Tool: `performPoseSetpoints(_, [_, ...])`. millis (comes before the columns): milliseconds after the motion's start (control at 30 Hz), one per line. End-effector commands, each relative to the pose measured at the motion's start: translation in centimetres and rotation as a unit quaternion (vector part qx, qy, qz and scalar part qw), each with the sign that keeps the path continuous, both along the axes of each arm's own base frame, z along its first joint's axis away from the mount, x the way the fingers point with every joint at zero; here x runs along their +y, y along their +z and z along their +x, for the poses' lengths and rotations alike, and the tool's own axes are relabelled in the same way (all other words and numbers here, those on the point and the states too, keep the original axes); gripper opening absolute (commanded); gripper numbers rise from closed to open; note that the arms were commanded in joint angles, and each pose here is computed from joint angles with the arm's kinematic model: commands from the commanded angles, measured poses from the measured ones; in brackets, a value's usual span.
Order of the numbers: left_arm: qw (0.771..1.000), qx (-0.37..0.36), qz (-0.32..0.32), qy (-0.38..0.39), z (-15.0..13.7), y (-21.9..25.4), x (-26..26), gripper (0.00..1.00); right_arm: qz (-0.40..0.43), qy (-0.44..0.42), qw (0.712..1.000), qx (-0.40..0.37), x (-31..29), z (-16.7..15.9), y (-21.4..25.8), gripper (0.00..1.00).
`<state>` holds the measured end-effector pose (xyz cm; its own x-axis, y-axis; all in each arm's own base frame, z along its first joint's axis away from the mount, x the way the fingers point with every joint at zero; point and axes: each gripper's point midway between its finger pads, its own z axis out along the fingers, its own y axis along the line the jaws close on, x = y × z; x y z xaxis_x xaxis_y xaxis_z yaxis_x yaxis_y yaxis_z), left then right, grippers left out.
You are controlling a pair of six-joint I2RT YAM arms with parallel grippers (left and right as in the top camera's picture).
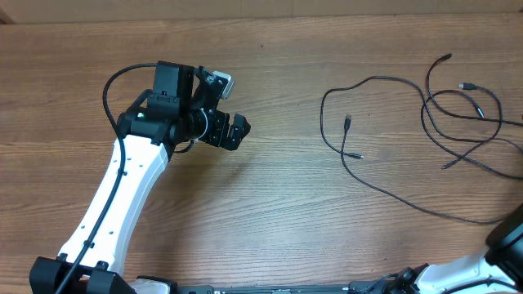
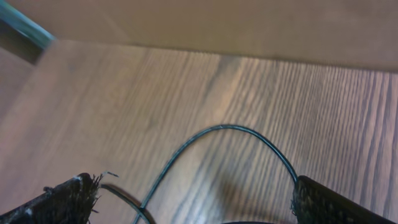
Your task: Untangle cables
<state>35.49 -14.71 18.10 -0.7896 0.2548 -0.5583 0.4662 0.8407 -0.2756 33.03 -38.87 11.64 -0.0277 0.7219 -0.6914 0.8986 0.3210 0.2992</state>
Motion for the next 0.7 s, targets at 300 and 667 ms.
performPoseSetpoints(300, [1.000,0.002,0.000,-0.004,-0.1,0.0,-0.4,1.00,0.069,0.064,0.993,0.073,-0.4,2.2,-7.4,0.99])
performPoseSetpoints(667, [1.000,0.001,0.000,-0.004,-0.1,0.0,-0.4,1.00,0.090,0.065,0.990,0.092,0.3,1.6,-7.6,1.00])
